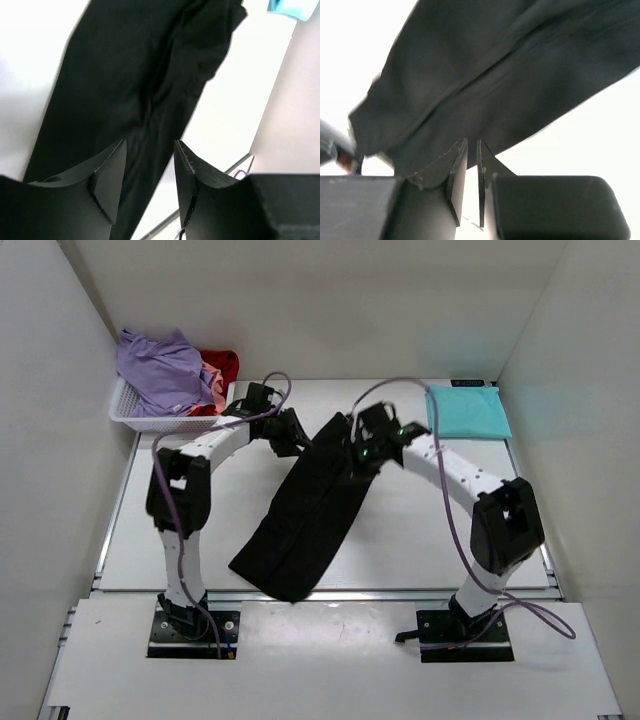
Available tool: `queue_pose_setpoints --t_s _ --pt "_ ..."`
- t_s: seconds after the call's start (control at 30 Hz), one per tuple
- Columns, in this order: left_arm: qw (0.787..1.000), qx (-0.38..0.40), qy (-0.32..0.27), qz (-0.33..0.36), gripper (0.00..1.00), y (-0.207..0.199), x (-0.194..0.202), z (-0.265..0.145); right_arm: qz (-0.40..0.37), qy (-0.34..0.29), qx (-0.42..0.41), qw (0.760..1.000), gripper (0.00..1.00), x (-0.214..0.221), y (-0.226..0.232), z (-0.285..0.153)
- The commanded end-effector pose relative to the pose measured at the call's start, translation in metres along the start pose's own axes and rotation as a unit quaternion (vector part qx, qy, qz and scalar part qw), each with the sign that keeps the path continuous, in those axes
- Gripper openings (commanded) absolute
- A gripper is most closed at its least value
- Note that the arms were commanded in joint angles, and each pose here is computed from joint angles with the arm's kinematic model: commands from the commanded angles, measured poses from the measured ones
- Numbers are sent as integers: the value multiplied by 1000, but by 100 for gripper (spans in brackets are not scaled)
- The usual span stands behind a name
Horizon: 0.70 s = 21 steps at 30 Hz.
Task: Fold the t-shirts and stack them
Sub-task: Rotate the tshirt 90 degrees
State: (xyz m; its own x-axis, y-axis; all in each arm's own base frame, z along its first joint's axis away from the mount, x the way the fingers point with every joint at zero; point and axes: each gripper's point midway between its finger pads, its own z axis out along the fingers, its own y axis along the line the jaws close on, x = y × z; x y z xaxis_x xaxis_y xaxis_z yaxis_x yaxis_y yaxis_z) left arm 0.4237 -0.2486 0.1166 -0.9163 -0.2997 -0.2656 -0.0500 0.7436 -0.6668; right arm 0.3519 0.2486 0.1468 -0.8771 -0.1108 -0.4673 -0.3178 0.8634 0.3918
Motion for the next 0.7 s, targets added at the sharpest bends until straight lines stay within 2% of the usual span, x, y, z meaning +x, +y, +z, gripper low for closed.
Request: queue_pose_setpoints --t_s 0.0,0.13,0.23,0.3,0.4,0.5,0.67 --pt "998 48 26 22 53 -18 -8 25 2 31 -103 994 11 62 46 22" --pt "997 39 59 43 52 -12 -3 64 -47 59 -173 982 15 112 85 45" --pt "997 23 59 48 52 0 -5 77 -69 66 -193 977 14 128 102 62" --pt "997 15 61 39 52 10 -7 87 -56 94 -188 976 15 146 101 76" --pt "997 -3 63 37 53 21 -11 98 -56 123 -153 979 15 159 92 90" --pt "998 -24 55 21 53 37 -23 107 -46 141 -81 986 15 167 60 94" --pt "999 -41 25 9 53 42 -45 111 -15 160 35 986 16 168 -5 85"
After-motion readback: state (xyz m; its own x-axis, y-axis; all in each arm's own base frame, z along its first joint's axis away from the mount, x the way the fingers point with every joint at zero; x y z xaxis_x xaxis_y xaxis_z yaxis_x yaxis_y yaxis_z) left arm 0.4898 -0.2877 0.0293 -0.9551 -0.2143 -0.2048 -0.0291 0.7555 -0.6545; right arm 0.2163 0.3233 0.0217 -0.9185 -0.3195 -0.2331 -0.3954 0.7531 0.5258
